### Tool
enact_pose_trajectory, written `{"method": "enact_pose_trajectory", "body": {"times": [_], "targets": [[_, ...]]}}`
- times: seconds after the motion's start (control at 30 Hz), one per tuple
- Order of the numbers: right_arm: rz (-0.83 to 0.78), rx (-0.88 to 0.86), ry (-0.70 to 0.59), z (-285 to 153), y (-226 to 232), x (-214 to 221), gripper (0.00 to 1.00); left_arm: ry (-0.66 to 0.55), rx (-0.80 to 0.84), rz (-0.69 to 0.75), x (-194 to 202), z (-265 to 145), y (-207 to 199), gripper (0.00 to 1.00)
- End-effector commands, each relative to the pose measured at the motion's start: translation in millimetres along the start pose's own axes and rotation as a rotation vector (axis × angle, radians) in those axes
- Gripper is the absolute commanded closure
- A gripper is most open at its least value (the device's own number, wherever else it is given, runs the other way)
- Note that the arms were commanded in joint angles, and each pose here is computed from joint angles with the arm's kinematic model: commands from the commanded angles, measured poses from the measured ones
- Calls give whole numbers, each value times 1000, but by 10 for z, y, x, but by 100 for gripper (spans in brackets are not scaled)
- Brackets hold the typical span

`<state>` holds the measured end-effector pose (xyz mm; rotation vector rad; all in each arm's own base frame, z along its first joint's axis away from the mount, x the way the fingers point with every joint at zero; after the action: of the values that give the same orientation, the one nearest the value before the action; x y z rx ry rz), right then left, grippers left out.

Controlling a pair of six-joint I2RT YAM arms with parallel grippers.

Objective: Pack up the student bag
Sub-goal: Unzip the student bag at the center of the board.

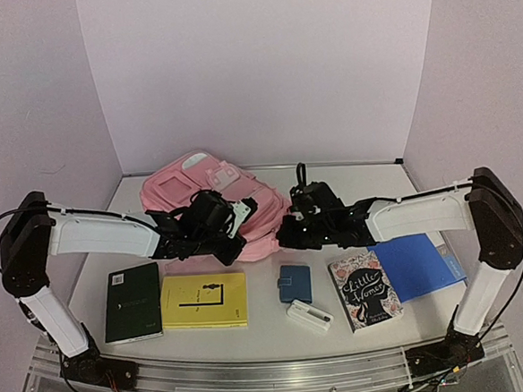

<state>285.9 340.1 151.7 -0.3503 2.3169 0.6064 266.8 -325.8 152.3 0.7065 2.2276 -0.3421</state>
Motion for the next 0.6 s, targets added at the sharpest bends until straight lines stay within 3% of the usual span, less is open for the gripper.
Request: {"method": "enact_pose_trajectory", "body": {"times": [0.0, 0.23, 0.57], "targets": [[9, 62, -71, -117, -301, -290, 100, -31, -92, 21, -78, -295, 205, 100], [-18, 150, -47, 99, -626, -309, 100, -55, -88, 16, -161, -638, 262, 100], [-82, 124, -63, 357, -699, -539, 100, 42, -159, 5, 81, -811, 409, 100]]}}
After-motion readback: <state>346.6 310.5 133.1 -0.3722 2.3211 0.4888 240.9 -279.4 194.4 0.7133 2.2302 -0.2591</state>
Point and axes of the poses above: each gripper's point midway between its finger pads, its own z axis out along the fingers, its own y axis along the line the jaws close on, x = y × z, the point moved 6 cm from there along -z, back along the fingers, and after that the axes turned 14 degrees about -z, right-handed, at the moved point
